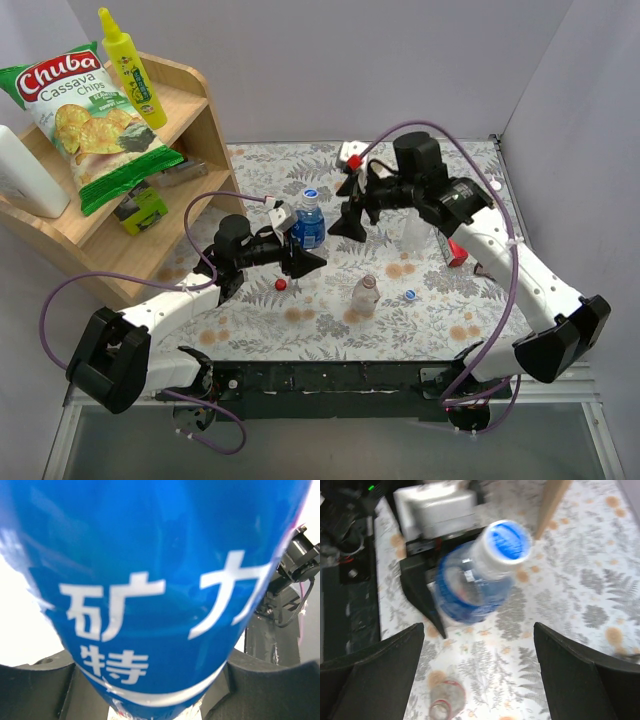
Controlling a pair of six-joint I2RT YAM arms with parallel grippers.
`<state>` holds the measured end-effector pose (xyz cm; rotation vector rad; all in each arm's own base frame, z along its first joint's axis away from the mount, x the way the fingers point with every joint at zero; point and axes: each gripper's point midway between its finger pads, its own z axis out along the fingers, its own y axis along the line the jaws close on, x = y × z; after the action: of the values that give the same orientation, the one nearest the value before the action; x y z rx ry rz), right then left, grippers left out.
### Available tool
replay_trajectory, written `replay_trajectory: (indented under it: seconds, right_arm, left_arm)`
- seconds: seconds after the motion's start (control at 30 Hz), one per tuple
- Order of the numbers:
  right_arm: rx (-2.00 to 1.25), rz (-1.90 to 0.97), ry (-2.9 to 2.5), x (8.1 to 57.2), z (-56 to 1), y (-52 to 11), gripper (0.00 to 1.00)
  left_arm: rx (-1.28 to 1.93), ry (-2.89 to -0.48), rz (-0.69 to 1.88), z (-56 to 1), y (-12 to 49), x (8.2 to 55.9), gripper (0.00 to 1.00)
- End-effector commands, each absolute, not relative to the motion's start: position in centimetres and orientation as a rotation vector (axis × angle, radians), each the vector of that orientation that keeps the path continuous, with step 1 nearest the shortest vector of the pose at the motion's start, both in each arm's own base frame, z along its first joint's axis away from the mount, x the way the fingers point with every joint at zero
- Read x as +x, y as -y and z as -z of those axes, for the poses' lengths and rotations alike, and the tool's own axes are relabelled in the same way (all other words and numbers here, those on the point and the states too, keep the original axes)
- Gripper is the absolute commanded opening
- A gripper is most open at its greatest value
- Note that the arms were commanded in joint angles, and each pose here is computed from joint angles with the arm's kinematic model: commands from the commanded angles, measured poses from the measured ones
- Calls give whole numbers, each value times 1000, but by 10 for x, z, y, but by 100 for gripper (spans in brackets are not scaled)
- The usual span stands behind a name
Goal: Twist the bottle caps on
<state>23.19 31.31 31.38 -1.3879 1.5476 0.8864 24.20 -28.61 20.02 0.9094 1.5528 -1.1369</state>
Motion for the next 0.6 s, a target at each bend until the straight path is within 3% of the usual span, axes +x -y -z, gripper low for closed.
replay_trajectory:
  seconds: [0.0, 0.2, 0.57]
  right_arm:
    - [-1269, -887, -1430, 262, -383, -311, 97]
    - [-1327, -1106, -1280, 256, -407, -347, 98]
    - [-1434, -1239, -1282, 221, -372, -380, 98]
  left_arm:
    - [965, -1502, 1118, -207, 285, 238, 0]
    - [992, -1502, 1117, -206, 287, 239, 0]
    - [1028, -1484, 1118, -208, 290, 239, 0]
